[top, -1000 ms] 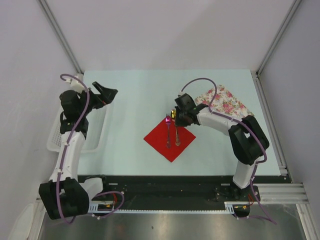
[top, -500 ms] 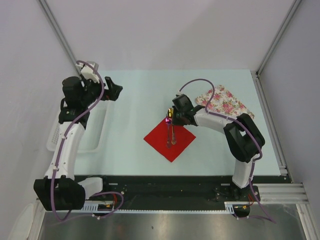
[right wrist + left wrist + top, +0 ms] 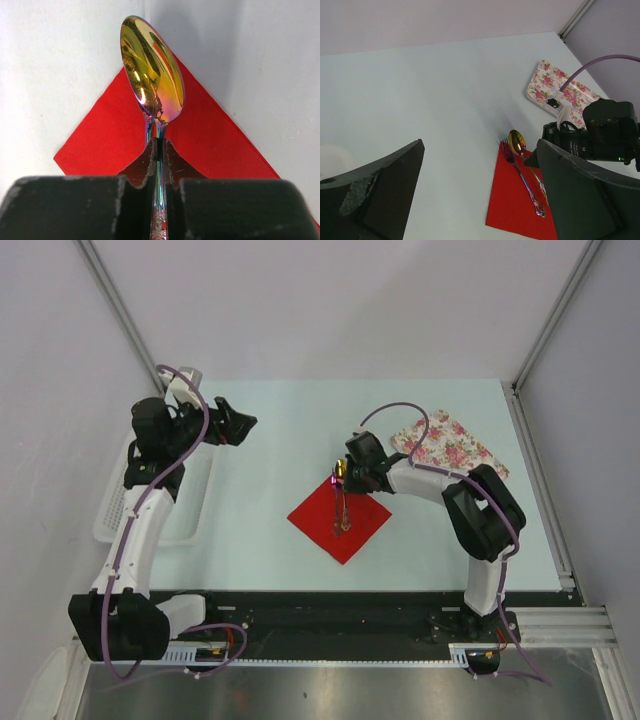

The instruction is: Place the utensils on the paper napkin and roll it up

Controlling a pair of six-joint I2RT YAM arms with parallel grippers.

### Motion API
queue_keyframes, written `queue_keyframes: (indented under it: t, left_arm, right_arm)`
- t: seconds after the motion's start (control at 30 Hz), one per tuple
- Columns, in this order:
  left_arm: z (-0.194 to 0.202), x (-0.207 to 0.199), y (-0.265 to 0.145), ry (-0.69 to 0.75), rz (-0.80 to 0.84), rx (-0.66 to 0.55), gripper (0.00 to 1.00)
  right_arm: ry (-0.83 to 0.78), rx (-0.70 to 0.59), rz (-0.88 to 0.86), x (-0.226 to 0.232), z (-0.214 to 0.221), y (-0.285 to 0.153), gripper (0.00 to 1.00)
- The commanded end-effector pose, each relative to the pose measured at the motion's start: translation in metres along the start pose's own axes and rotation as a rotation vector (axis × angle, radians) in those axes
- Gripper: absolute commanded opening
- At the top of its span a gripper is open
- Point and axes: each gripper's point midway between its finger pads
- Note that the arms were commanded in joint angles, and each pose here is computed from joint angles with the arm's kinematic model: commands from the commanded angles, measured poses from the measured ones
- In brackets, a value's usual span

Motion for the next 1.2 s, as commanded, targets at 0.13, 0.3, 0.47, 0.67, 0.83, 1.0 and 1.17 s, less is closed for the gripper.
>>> queue_keyframes:
  t: [0.13,0.3,0.47,0.67,0.83,1.0,1.17]
  left_arm:
    - [-0.006,-0.011,0.001,0.006,0.043,-0.023,1.00]
    - [-0.007,-0.011,0.003,0.004,0.045,-0.020,1.00]
    - [-0.006,-0.010,0.004,-0.001,0.043,-0.017,1.00]
    - [0.001,-0.012,0.002,0.010,0.055,0.009,1.00]
    - [0.037,-0.019,-0.014,0.127,0.124,0.138,1.00]
    - [0.104,-0.043,-0.048,0.354,0.295,0.353,1.00]
    - [0.184,-0.071,-0.063,0.691,0.463,0.482,0.92]
  right_arm:
    - [0.035,-0.021,-0.020,0.003,-0.005,0.010,0.08]
    - [0.053,-0.014,-0.005,-0.003,-0.005,0.012,0.16]
    - [0.059,0.005,-0.029,0.000,-0.002,0.012,0.22]
    - [0.066,0.007,-0.048,0.004,-0.005,0.005,0.25]
    - [0.008,-0.051,-0.132,0.025,-0.040,-0.035,0.29]
    - [-0.096,-0.038,-0.214,0.027,-0.051,-0.075,0.31]
    - [-0.219,0.032,-0.354,0.028,-0.031,-0.108,0.31]
Point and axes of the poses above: each gripper's point midway between its finger pads, its own y axis out along the fingers, its own x axis along the line the jaws close on, z = x × y, and after that the axes turned 5 degrees about -y, right-handed
